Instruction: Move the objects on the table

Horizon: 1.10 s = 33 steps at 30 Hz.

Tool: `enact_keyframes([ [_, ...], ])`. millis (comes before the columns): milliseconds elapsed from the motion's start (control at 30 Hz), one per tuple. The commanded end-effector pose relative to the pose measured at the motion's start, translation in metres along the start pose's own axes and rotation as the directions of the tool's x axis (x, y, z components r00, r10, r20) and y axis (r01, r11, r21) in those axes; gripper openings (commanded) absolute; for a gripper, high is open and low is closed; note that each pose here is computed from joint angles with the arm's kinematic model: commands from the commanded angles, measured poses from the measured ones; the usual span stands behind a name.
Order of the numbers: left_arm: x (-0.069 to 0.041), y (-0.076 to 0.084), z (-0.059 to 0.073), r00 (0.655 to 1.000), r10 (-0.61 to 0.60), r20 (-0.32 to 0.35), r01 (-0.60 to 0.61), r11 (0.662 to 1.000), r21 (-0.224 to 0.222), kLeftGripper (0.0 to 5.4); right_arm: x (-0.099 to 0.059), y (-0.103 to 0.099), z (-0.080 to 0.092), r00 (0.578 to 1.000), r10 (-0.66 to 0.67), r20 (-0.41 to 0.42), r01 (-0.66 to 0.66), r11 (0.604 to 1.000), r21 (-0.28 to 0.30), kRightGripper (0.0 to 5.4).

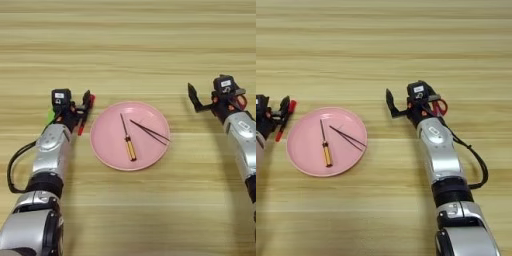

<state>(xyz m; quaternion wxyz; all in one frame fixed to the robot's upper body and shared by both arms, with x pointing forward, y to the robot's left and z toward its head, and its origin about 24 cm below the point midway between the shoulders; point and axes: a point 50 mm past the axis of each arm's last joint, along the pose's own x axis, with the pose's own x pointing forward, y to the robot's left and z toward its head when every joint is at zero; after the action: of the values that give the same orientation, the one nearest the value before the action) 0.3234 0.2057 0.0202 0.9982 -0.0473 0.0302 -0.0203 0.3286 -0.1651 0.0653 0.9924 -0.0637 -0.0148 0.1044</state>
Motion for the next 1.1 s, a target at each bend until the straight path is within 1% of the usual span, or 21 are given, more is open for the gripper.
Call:
enact_keyframes([
  [33, 0.0, 0.001, 0.004, 0.999, 0.023, 0.033, -0.023, 1.0, 0.0, 3.78, 0.003, 0.0, 0.005, 1.0, 0.0, 0.017, 0.0, 1.0, 0.005, 5.4],
  [267, 0.0, 0.004, 0.008, 0.997, 0.048, 0.063, -0.049, 0.999, 0.005, 4.57, 0.004, -0.001, 0.004, 1.0, -0.013, 0.021, 0.012, 1.0, 0.021, 5.4],
  [300, 0.0, 0.004, 0.008, 0.996, 0.052, 0.066, -0.053, 0.999, 0.008, 4.59, 0.004, -0.001, 0.004, 1.0, -0.017, 0.023, 0.016, 1.0, 0.025, 5.4],
  [367, 0.0, 0.006, 0.009, 0.996, 0.06, 0.071, -0.061, 0.998, 0.016, 4.82, 0.004, -0.003, 0.004, 0.999, -0.029, 0.025, 0.028, 0.999, 0.034, 5.4],
  [433, -0.001, 0.008, 0.01, 0.995, 0.067, 0.075, -0.068, 0.998, 0.018, 4.89, 0.004, -0.004, 0.004, 0.999, -0.041, 0.027, 0.04, 0.998, 0.043, 5.4],
  [467, -0.001, 0.009, 0.01, 0.995, 0.069, 0.077, -0.07, 0.997, 0.018, 5.07, 0.004, -0.005, 0.004, 0.999, -0.045, 0.027, 0.044, 0.998, 0.045, 5.4],
  [500, -0.001, 0.009, 0.011, 0.994, 0.073, 0.08, -0.075, 0.997, 0.019, 5.11, 0.004, -0.005, 0.005, 0.998, -0.049, 0.028, 0.048, 0.998, 0.049, 5.4],
  [600, -0.003, 0.014, 0.012, 0.992, 0.09, 0.086, -0.094, 0.995, 0.04, 5.4, 0.004, -0.007, 0.005, 0.998, -0.059, 0.031, 0.058, 0.997, 0.054, 5.4],
  [667, -0.005, 0.019, 0.014, 0.991, 0.1, 0.09, -0.106, 0.992, 0.071, 5.4, 0.004, -0.007, 0.006, 0.998, -0.062, 0.032, 0.06, 0.997, 0.055, 5.4],
  [733, -0.008, 0.025, 0.016, 0.99, 0.106, 0.092, -0.115, 0.989, 0.093, 5.4, 0.004, -0.008, 0.006, 0.997, -0.065, 0.034, 0.063, 0.997, 0.055, 5.4],
  [900, -0.013, 0.04, 0.015, 0.987, 0.139, 0.082, -0.147, 0.984, 0.104, 5.4, 0.004, -0.011, 0.006, 0.995, -0.09, 0.04, 0.087, 0.993, 0.084, 5.4],
  [1000, -0.019, 0.047, 0.013, 0.987, 0.143, 0.068, -0.151, 0.981, 0.123, 5.4, 0.004, -0.012, 0.006, 0.995, -0.096, 0.04, 0.092, 0.991, 0.093, 5.4],
  [1100, -0.024, 0.05, 0.008, 0.991, 0.129, 0.024, -0.131, 0.983, 0.128, 5.4, 0.004, -0.012, 0.006, 0.994, -0.097, 0.039, 0.093, 0.991, 0.093, 5.4],
])
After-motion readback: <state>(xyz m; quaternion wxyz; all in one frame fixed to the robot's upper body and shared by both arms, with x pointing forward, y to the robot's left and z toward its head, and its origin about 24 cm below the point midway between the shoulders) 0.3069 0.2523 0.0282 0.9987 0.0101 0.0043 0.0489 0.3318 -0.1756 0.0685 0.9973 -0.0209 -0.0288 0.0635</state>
